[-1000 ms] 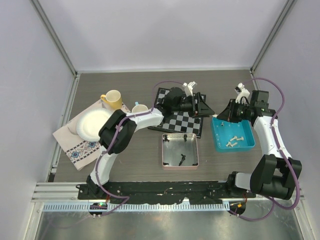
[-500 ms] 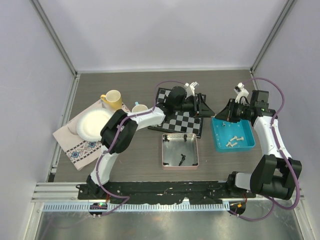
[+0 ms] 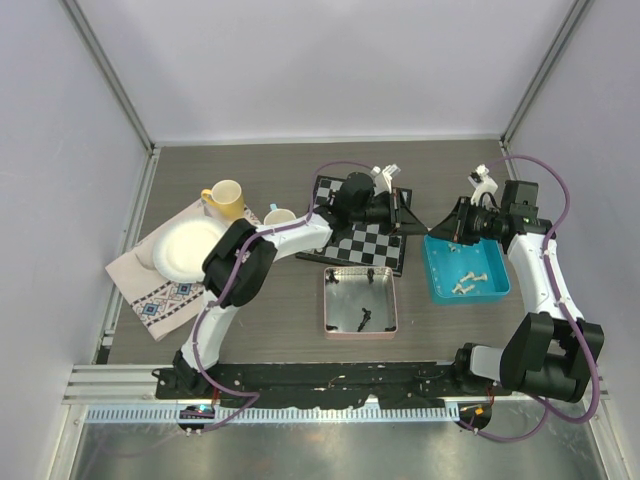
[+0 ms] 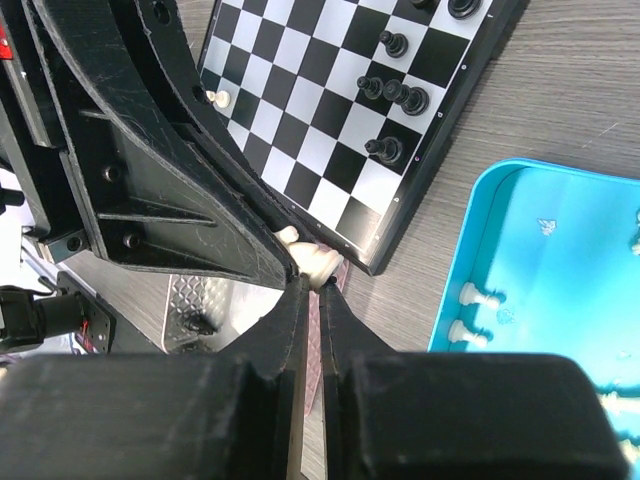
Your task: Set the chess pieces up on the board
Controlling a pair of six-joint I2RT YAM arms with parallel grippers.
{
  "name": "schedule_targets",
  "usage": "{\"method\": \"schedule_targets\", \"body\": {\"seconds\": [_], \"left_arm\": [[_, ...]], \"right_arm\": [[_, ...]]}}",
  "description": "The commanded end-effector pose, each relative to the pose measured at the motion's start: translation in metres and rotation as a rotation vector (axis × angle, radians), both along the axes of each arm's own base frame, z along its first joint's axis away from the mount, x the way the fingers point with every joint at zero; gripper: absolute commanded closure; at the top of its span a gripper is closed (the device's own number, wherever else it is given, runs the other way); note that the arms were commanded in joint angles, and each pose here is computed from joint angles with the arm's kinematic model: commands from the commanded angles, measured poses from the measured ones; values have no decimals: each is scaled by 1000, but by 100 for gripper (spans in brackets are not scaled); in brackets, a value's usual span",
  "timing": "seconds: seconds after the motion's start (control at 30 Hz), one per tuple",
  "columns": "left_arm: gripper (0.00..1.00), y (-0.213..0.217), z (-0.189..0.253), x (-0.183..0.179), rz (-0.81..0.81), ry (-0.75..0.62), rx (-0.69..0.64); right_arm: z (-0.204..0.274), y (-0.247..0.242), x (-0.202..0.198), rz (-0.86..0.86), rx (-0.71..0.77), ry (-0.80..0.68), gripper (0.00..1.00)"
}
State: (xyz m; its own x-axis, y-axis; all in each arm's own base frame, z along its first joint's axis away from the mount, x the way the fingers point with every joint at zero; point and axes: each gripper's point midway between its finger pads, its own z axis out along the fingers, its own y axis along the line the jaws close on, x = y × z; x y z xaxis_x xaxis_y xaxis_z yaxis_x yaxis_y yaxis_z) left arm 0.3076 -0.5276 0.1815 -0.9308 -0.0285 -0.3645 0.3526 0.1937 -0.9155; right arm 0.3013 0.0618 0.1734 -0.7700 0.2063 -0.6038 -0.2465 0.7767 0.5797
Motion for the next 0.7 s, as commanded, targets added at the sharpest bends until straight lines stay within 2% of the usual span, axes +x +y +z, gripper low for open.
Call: {"method": "schedule_targets", "body": {"seconds": [0.0, 0.07, 0.1, 0.17, 0.2, 0.23, 0.33, 0.47, 0.5, 0.67], "left_arm": [[97, -3, 20, -3, -21, -61, -28], [100, 2, 23, 1, 3, -90, -10], [100, 6, 20, 2, 13, -96, 7], [100, 18, 25, 7, 43, -118, 38], [100, 25, 19, 10, 63, -144, 70], [100, 36, 31, 16, 87, -175, 73], [100, 66, 26, 26, 130, -230, 167], [100, 118, 39, 25, 170, -317, 319], [100, 133, 36, 34, 196, -363, 378], [100, 207, 12, 30, 203, -340, 698]], "right_arm": [[17, 5, 1, 27, 0, -72, 96], [16, 5, 0, 54, -21, -88, 87], [16, 4, -1, 70, -37, -98, 71], [18, 3, -4, 94, -66, -110, 59], [14, 1, -11, 152, -116, -133, 49], [17, 0, -11, 176, -139, -152, 46], [15, -3, -14, 227, -193, -185, 41], [15, -3, -10, 249, -197, -214, 41], [14, -5, -8, 248, -209, -220, 40], [2, -11, 4, 247, -231, -204, 40]]}}
